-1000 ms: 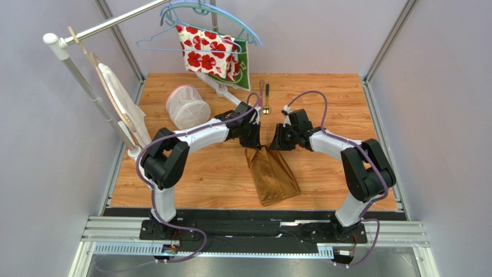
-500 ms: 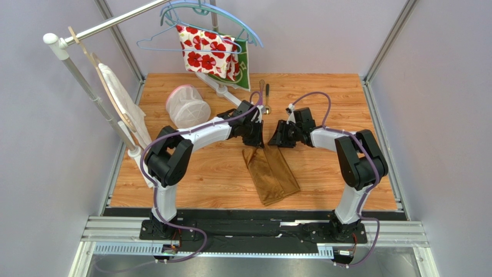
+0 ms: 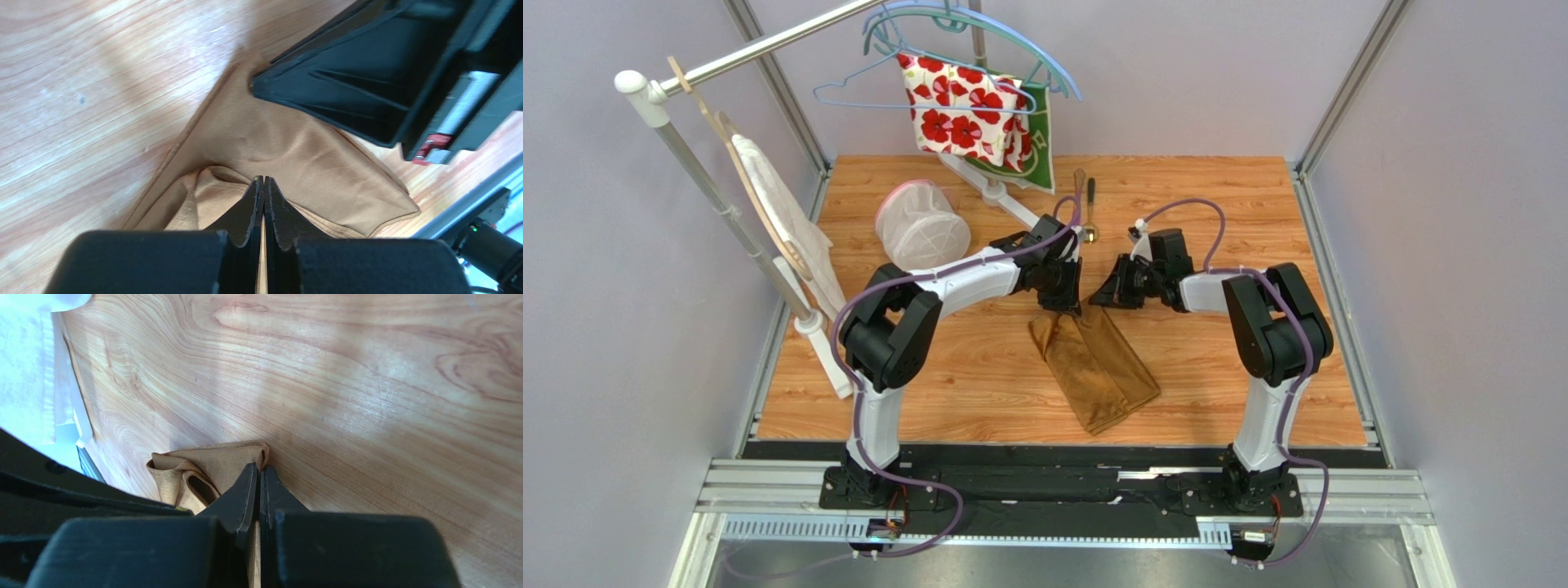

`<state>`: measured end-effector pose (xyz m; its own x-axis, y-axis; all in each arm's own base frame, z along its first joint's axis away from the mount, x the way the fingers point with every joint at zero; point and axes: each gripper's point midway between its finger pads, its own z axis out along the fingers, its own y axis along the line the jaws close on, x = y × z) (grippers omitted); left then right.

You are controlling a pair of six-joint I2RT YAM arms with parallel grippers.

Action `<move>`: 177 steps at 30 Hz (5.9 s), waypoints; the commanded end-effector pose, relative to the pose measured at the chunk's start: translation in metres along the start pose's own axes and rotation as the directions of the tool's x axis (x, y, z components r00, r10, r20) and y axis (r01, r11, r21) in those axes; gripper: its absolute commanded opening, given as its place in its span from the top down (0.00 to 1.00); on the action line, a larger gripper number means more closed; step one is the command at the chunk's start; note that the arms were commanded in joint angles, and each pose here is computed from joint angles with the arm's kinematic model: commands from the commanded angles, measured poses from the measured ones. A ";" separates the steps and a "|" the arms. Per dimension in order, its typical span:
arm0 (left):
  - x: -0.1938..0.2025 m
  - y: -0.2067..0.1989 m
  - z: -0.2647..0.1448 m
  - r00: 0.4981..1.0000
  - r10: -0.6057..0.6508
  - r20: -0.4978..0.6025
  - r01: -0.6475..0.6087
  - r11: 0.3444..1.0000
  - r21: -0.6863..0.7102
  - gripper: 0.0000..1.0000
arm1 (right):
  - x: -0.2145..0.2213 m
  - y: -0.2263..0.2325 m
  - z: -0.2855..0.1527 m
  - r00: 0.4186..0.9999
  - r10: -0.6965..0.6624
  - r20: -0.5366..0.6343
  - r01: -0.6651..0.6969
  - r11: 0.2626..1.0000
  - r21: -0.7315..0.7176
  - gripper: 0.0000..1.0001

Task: Fold the napkin into a case and place the utensils inside
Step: Grasp the top corner of the smaller rectangle folded napkin from the folded napkin.

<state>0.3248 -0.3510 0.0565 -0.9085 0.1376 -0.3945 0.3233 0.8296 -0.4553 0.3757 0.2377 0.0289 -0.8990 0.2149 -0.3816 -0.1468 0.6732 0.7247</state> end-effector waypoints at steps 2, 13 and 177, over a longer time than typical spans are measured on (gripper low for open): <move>-0.013 0.007 -0.008 0.998 -0.022 0.052 0.025 0.998 -0.059 0.96 | -0.023 0.028 -0.010 0.994 -0.069 0.080 0.077 0.992 -0.100 1.00; -0.015 0.028 0.031 0.998 -0.054 0.011 0.055 0.991 -0.121 0.97 | -0.006 0.048 -0.034 0.987 -0.119 0.104 0.130 0.986 -0.101 1.00; 0.059 0.035 -0.032 0.987 0.152 0.043 -0.133 0.946 -0.295 0.68 | 0.081 0.085 -0.021 0.987 0.036 0.158 -0.046 0.997 0.063 1.00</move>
<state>0.2729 -0.2893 0.0506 -0.8374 0.2011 -0.5082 0.3233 0.9320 -0.1640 0.2766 0.2933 0.0528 -0.8411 0.3336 -0.4258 -0.0534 0.7321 0.6790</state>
